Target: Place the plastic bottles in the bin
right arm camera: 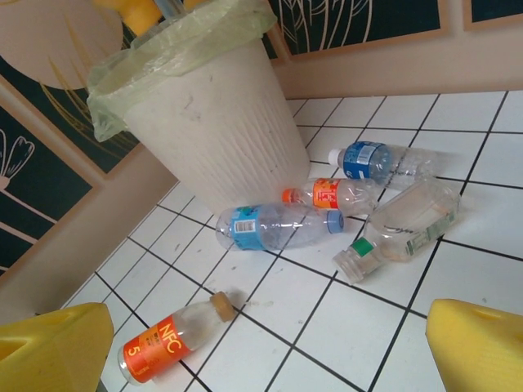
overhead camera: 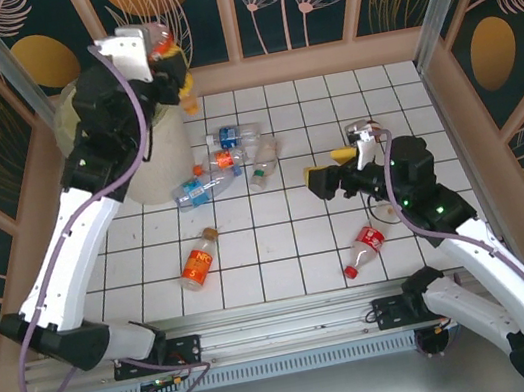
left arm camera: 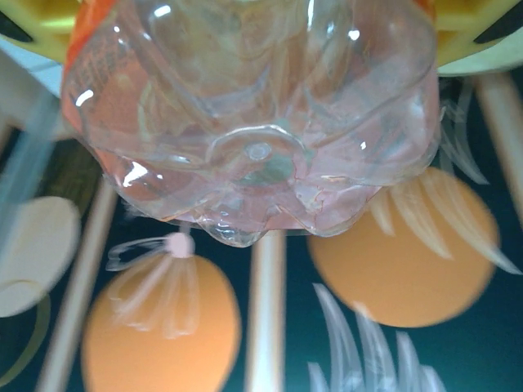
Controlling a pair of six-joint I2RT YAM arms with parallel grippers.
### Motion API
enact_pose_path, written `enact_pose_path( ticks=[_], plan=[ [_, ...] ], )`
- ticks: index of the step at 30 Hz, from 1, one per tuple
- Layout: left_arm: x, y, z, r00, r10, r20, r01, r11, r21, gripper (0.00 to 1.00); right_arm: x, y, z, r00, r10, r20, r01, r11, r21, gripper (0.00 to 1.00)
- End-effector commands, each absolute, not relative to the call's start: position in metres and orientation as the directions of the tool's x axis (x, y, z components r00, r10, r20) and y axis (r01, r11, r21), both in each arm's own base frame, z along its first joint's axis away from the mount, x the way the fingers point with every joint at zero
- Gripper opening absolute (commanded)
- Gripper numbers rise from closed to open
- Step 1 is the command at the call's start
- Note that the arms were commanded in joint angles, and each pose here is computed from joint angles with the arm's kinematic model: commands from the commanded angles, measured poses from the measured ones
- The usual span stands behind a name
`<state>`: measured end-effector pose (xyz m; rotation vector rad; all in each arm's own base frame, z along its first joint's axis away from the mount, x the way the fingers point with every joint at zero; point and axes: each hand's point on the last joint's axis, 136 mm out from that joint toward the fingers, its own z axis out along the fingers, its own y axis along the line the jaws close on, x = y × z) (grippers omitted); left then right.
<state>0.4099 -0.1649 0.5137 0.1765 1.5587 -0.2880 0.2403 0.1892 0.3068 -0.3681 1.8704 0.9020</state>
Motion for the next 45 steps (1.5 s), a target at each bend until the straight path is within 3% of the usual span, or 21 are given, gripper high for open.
enact_pose_path(
  ticks=[1,7,12,26,38,45],
  plan=[
    [0.435,-0.113,0.515,-0.009,0.002,-1.000,0.101,0.995,0.002,0.50,0.238,0.188,0.308,-0.458,0.133,-0.879,-0.603,0.680,0.417,0.99],
    [0.474,-0.063,0.510,-0.034,0.121,-0.992,-0.120,0.985,0.124,0.50,0.230,0.193,0.290,-0.496,0.126,-0.859,-0.594,0.673,0.441,0.99],
    [0.503,-0.031,0.489,-0.083,0.123,-0.989,-0.206,0.969,0.138,0.50,0.224,0.193,0.277,-0.520,0.122,-0.845,-0.580,0.675,0.455,0.99],
    [0.563,-0.006,0.352,-0.388,0.055,-0.920,-0.179,0.975,0.134,0.51,0.228,0.182,0.265,-0.540,0.123,-0.833,-0.514,0.735,0.442,0.99],
    [0.570,-0.007,0.302,-0.507,0.005,-0.862,-0.147,0.985,0.092,0.60,0.233,0.169,0.254,-0.561,0.139,-0.816,-0.433,0.790,0.433,0.99],
    [0.564,-0.008,0.320,-0.483,-0.014,-0.876,-0.150,0.986,0.067,0.77,0.233,0.166,0.251,-0.569,0.144,-0.810,-0.413,0.802,0.432,0.99]
  ],
)
